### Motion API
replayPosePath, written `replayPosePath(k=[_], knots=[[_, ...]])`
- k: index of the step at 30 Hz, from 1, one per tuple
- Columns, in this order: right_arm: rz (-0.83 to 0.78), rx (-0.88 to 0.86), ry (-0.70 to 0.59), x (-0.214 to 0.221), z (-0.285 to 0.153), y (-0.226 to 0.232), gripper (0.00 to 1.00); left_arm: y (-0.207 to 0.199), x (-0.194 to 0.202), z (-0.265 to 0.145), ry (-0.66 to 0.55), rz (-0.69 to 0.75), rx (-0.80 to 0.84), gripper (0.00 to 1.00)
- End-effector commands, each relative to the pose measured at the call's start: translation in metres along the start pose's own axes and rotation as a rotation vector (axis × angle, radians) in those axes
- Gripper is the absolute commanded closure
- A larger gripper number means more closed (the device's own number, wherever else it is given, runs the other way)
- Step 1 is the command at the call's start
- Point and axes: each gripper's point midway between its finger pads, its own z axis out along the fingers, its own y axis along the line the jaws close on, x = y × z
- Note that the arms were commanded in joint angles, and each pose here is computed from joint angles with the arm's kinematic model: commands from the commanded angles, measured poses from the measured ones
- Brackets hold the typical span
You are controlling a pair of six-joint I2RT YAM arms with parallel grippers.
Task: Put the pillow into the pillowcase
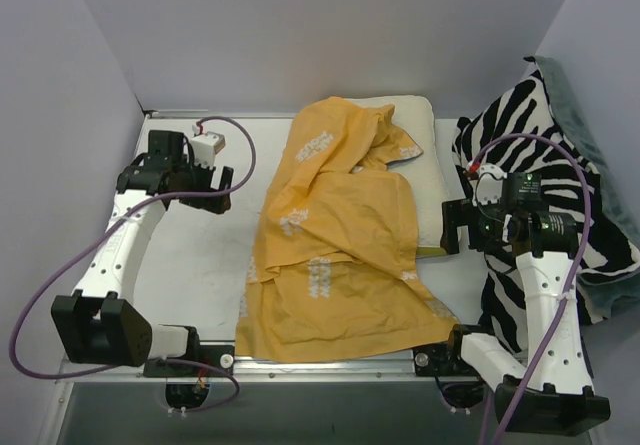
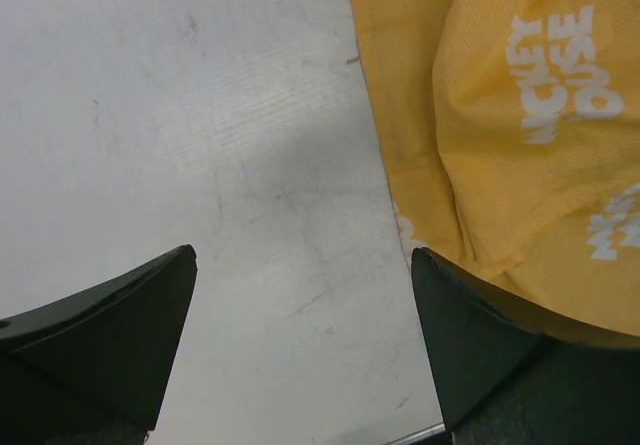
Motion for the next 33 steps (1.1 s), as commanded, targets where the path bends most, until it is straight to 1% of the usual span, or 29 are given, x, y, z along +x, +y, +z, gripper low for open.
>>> replayPosePath(k=[1,2,3,4,6,7,9,10,11,12,13,14,15,16,17,18,20,21,23,27,30,31,33], knots=[[0.000,-0.027,0.027,-0.004,0.000,0.002,0.00,0.004,-0.065,0.010,-0.145,0.039,-0.059,0.03],[0.002,-0.029,0.031,-0.005,0.000,0.001,0.00,-0.002,-0.080,0.019,-0.167,0.049,-0.058,0.03],[0.001,-0.030,0.035,-0.006,0.001,0.001,0.00,-0.001,-0.102,0.018,-0.210,0.052,-0.071,0.03],[0.002,-0.026,0.042,-0.007,0.003,-0.001,0.00,0.001,-0.106,0.041,-0.178,0.044,-0.070,0.03],[-0.001,-0.018,0.050,-0.009,0.004,-0.003,0.00,-0.004,-0.130,0.059,-0.208,0.027,-0.054,0.03],[-0.001,-0.015,0.051,-0.010,0.004,-0.004,0.00,-0.005,-0.147,0.076,-0.212,0.019,-0.036,0.03],[0.002,-0.015,0.060,-0.010,0.006,-0.005,0.00,-0.018,-0.163,0.096,-0.217,-0.005,0.013,0.02],[0.004,-0.013,0.063,-0.011,0.006,-0.006,0.00,-0.019,-0.163,0.121,-0.184,-0.014,0.030,0.03],[0.007,-0.015,0.072,-0.010,0.008,-0.007,0.00,-0.024,-0.181,0.124,-0.224,-0.016,0.048,0.02],[0.009,-0.014,0.078,-0.010,0.009,-0.007,0.00,-0.028,-0.187,0.134,-0.229,-0.010,0.054,0.03],[0.013,-0.015,0.088,-0.009,0.011,-0.008,0.00,-0.033,-0.181,0.160,-0.193,-0.006,0.068,0.03],[0.018,-0.016,0.100,-0.007,0.013,-0.009,0.00,-0.040,-0.195,0.164,-0.221,-0.029,0.080,0.02],[0.017,-0.018,0.108,-0.006,0.015,-0.009,0.00,-0.044,-0.187,0.188,-0.185,-0.036,0.093,0.03],[0.018,-0.019,0.120,-0.004,0.018,-0.010,0.00,-0.046,-0.188,0.196,-0.182,-0.043,0.094,0.03],[0.018,-0.018,0.130,-0.002,0.019,-0.011,0.00,-0.048,-0.197,0.201,-0.201,-0.056,0.098,0.03],[0.020,-0.016,0.136,-0.001,0.020,-0.011,0.00,-0.048,-0.188,0.222,-0.169,-0.065,0.099,0.03],[0.024,-0.009,0.155,0.003,0.023,-0.013,0.00,-0.054,-0.194,0.233,-0.178,-0.063,0.102,0.02],[0.026,-0.009,0.167,0.006,0.025,-0.014,0.00,-0.056,-0.187,0.248,-0.155,-0.060,0.100,0.03],[0.023,-0.006,0.178,0.010,0.027,-0.015,0.00,-0.062,-0.184,0.261,-0.148,-0.035,0.083,0.03],[0.030,-0.005,0.210,0.018,0.032,-0.017,0.00,-0.058,-0.180,0.294,-0.138,-0.029,0.025,0.05],[0.035,-0.004,0.225,0.020,0.035,-0.019,0.01,-0.046,-0.170,0.312,-0.114,-0.016,-0.048,0.14],[0.041,-0.002,0.227,0.019,0.036,-0.020,0.01,-0.043,-0.167,0.316,-0.106,-0.014,-0.056,0.21],[0.046,-0.003,0.231,0.020,0.036,-0.021,0.01,-0.040,-0.152,0.326,-0.062,-0.011,-0.060,0.30]])
